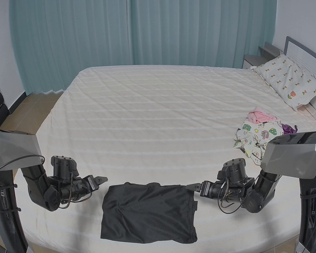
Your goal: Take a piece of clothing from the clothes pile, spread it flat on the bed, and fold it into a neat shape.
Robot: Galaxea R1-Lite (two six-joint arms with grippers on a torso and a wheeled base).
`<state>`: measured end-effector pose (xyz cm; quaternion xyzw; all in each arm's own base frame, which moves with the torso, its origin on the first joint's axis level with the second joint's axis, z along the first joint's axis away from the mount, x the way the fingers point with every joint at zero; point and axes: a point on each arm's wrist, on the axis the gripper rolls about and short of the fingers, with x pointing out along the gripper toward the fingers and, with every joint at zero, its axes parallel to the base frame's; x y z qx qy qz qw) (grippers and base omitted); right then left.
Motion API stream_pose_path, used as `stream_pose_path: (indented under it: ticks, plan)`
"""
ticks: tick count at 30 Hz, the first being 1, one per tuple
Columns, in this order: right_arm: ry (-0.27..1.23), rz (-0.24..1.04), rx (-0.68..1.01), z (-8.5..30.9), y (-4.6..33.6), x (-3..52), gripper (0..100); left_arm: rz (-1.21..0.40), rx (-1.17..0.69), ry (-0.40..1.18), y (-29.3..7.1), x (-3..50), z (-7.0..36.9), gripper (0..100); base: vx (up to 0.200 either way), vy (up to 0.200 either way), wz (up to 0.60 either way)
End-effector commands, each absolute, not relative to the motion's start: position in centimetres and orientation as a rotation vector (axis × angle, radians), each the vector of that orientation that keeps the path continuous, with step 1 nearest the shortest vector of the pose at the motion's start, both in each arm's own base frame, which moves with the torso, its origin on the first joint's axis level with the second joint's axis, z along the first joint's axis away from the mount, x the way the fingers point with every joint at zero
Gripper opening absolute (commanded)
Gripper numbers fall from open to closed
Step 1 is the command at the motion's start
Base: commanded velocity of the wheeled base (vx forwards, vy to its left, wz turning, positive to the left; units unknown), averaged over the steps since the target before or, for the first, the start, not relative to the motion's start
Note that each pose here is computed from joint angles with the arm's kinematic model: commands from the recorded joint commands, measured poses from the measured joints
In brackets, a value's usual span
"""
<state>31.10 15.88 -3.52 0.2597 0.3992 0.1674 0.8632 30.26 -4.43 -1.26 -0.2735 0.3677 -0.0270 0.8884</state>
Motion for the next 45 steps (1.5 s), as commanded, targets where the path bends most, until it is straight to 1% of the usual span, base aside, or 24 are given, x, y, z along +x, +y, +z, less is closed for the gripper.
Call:
stream_pose_path:
  ticks: [1, 5, 8, 9, 17, 20, 23, 26, 29, 36, 45]
  plan:
    - [0.850, 0.384, 0.541, -3.9, 17.2, 31.7, 100, -0.038, -0.594, 0.761, -4.2, 31.5, -2.2, 100, 0.000, 0.000, 0.00]
    - [0.863, 0.401, 0.530, -4.0, 18.2, 32.0, 100, -0.047, -0.588, 0.774, -4.7, 31.4, -2.5, 100, 0.000, 0.000, 0.00]
    - [0.875, 0.392, 0.527, -4.1, 18.2, 32.2, 100, -0.053, -0.583, 0.788, -5.0, 31.2, -2.7, 100, 0.000, 0.000, 0.00]
    - [0.874, 0.393, 0.527, -4.1, 18.2, 32.2, 0, -0.053, -0.583, 0.788, -5.0, 31.2, -2.7, 100, 0.000, 0.000, 0.00]
    - [0.882, 0.398, 0.511, -4.6, 18.6, 32.0, 0, -0.052, -0.582, 0.789, -5.0, 31.1, -2.8, 100, 0.000, 0.000, 0.00]
    - [0.875, 0.388, 0.515, -4.4, 18.5, 32.0, 0, -0.063, -0.575, 0.795, -5.7, 31.0, -2.8, 100, 0.000, 0.000, 0.00]
    - [0.856, 0.366, 0.522, -3.9, 18.1, 32.1, 0, -0.063, -0.579, 0.792, -5.7, 31.0, -2.8, 100, 0.000, 0.000, 0.00]
    - [0.817, 0.305, 0.529, -3.7, 17.6, 32.5, 0, -0.061, -0.591, 0.784, -5.7, 31.2, -2.7, 100, 0.000, 0.000, 0.00]
    - [0.823, 0.272, 0.539, -3.6, 16.9, 32.5, 0, -0.067, -0.606, 0.776, -6.0, 31.3, -2.6, 100, 0.000, 0.000, 0.00]
    - [0.824, 0.235, 0.564, -3.5, 15.7, 32.4, 0, -0.089, -0.603, 0.785, -6.9, 31.1, -2.7, 100, 0.000, 0.000, 0.00]
    - [0.838, 0.229, 0.560, -3.8, 15.6, 32.1, 0, -0.129, -0.574, 0.815, -8.4, 30.8, -3.3, 100, 0.000, 0.000, 0.00]
